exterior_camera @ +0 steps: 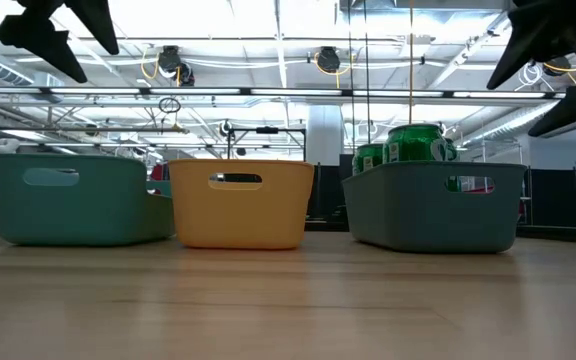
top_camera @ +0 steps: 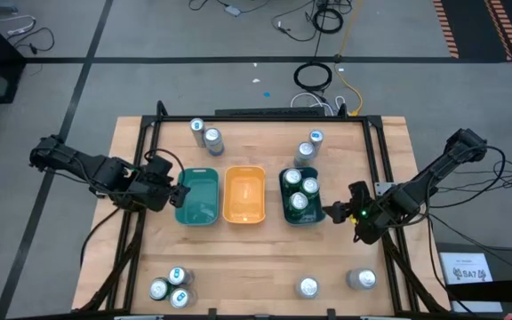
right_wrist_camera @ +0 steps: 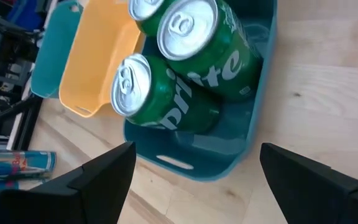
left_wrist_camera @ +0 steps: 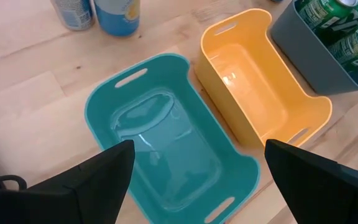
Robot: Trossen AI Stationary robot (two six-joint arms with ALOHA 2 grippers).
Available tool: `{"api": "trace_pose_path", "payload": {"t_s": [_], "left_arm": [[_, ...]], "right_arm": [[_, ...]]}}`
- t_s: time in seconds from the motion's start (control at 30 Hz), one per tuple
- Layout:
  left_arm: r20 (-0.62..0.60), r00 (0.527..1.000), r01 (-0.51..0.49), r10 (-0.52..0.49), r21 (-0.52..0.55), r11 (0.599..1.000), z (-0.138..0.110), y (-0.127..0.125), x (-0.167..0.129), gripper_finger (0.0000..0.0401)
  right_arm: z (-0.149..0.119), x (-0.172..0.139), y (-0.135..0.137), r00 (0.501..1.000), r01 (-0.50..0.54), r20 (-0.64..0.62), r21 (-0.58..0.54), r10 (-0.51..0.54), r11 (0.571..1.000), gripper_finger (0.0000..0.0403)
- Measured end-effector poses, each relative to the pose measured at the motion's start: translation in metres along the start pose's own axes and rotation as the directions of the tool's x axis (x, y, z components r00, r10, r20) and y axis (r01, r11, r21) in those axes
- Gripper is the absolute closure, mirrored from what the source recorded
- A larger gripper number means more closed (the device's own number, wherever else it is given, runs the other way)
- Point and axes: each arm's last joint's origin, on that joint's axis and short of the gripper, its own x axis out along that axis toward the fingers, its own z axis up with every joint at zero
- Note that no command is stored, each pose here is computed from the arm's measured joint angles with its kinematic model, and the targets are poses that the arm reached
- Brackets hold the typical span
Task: Sort soda cans
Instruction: Put the blue soda can into the green bin
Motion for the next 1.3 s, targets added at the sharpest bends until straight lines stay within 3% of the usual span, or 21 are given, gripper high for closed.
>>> {"api": "trace_pose_path", "payload": {"t_s": [0.23,0.4,0.77,1.0,1.3], "left_arm": [[0.032,0.999,-0.022,0.022,-0.009,1.0,0.003,0.002,0.002,0.0033],[0.062,0.993,-0.1,0.102,-0.032,0.994,0.019,0.009,0.009,0.0033],[0.112,0.981,-0.161,0.161,-0.011,0.987,0.091,0.042,0.037,0.0033],[0.084,0.99,-0.114,0.114,-0.003,0.994,0.144,0.079,0.074,0.0033],[-0.019,0.986,-0.164,0.165,0.02,0.986,0.166,0.107,0.119,0.0033]], "right_arm": [[0.001,0.0,0.001,0.999,-0.013,0.03,0.009,0.013,1.0,0.0067],[0.001,0.0,0.001,0.999,-0.013,0.029,0.002,0.013,1.0,0.0067],[0.007,0.005,0.002,0.998,0.007,0.058,0.03,-0.009,1.0,0.0067],[0.013,0.009,0.002,0.996,0.02,0.081,0.07,-0.026,0.997,0.0067],[0.018,0.012,0.003,0.994,0.029,0.101,0.115,-0.04,0.993,0.0067]]}}
